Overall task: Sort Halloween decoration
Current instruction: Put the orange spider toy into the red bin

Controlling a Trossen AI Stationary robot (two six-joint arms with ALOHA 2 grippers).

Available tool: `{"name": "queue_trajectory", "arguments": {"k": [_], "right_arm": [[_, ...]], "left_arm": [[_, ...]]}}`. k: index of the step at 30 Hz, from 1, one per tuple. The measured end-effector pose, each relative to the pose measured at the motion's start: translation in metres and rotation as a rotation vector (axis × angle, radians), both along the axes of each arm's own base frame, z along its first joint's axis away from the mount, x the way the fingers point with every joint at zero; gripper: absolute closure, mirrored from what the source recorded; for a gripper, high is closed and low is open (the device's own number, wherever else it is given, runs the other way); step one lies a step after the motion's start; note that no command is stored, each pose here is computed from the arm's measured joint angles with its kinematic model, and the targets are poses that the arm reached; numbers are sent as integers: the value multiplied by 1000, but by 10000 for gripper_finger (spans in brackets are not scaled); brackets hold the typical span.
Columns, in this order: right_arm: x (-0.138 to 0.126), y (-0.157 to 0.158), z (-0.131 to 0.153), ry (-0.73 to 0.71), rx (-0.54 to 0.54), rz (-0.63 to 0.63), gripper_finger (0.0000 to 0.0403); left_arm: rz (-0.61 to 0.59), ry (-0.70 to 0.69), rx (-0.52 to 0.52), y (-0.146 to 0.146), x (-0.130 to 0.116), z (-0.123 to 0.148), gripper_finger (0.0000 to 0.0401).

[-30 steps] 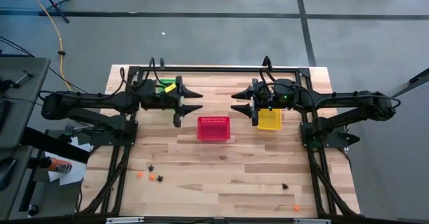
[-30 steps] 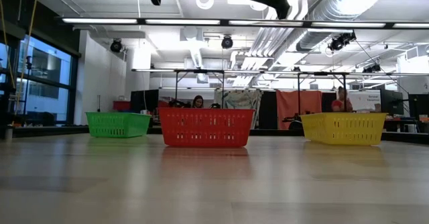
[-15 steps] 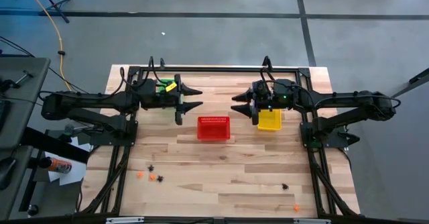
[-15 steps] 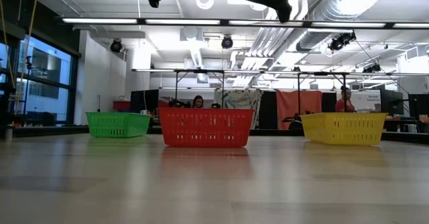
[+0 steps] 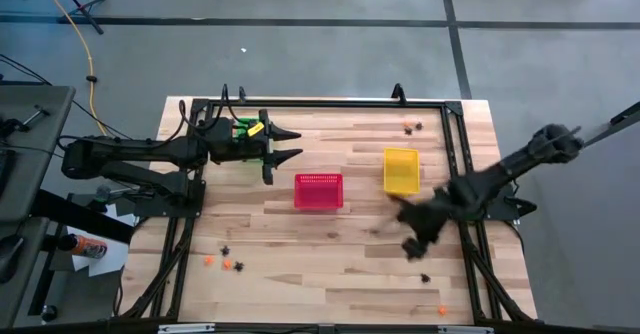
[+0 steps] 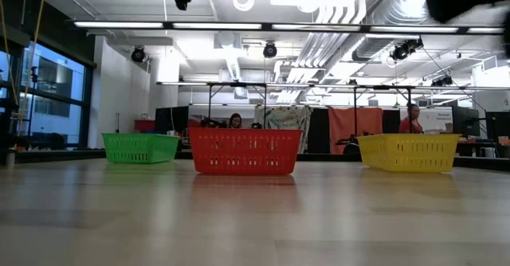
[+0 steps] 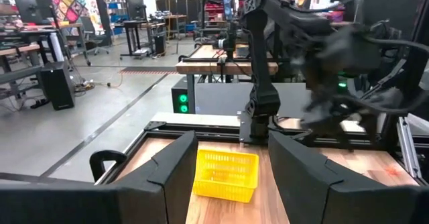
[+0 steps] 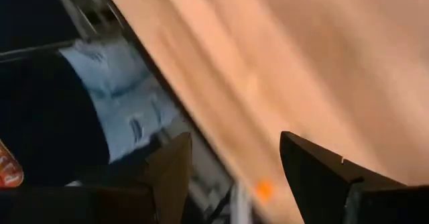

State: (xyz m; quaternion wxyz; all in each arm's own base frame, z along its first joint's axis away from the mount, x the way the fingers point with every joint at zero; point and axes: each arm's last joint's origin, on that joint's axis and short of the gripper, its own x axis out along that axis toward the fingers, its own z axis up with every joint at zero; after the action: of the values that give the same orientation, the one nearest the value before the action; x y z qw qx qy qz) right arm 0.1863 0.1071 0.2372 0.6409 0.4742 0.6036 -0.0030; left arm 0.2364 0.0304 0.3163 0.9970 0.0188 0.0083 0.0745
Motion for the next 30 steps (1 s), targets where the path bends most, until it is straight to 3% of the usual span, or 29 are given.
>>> {"name": "queue_trajectory", "arguments": {"k": [7, 12, 18, 25, 30], "right_arm": [[-43, 70, -31, 252, 220, -123, 181], [-57, 89, -50, 450, 214, -228, 181], [-44, 102, -73, 467, 202, -244, 181], [-45, 112, -102, 637, 149, -161, 181], [-44, 115, -111, 665, 121, -164, 181]], "left_arm": [[0, 0, 0, 0, 0, 0, 229], [8, 7, 23, 0, 0, 0, 229], [14, 7, 26, 0, 0, 0, 229], [14, 5, 26, 0, 0, 0, 229], [14, 4, 26, 0, 0, 0, 229]]}}
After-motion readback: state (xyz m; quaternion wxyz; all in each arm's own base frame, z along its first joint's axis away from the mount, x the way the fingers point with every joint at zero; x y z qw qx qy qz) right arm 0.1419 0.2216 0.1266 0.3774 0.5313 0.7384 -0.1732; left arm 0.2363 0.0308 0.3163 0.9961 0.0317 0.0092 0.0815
